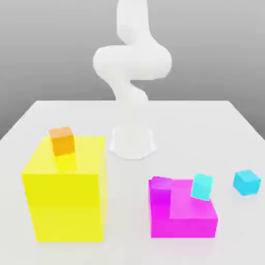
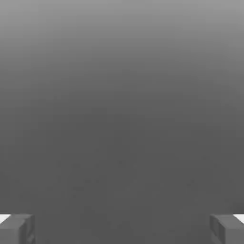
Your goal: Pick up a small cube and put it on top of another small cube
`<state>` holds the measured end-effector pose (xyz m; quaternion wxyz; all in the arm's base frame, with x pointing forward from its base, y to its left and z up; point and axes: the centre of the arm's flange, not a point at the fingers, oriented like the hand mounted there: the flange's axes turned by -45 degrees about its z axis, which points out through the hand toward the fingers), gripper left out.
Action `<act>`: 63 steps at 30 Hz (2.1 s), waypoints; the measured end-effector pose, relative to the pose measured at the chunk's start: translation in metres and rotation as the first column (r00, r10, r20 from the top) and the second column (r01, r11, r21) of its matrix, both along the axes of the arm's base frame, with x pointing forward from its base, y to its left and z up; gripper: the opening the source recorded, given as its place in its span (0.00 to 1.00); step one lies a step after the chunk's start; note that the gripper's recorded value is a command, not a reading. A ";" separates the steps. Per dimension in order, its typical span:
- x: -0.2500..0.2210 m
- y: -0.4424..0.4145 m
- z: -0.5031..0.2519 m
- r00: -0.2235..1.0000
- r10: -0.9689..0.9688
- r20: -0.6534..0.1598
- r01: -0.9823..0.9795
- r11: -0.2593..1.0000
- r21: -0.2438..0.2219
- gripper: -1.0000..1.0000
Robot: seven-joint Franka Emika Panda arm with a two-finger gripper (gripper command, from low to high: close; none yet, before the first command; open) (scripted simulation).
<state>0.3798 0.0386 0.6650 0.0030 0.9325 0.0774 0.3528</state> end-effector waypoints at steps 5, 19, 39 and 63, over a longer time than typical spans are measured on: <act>0.037 0.090 -0.103 0.937 0.310 -0.162 -0.331 0.935 -0.128 0.50; -0.086 0.300 -0.396 0.192 0.787 -0.586 -0.981 0.140 -0.134 0.50; -0.148 0.313 -0.504 -0.061 0.750 -0.658 -0.991 -0.122 -0.048 0.00; -0.027 0.035 -0.406 0.621 0.424 -0.659 -0.597 0.801 -0.047 1.00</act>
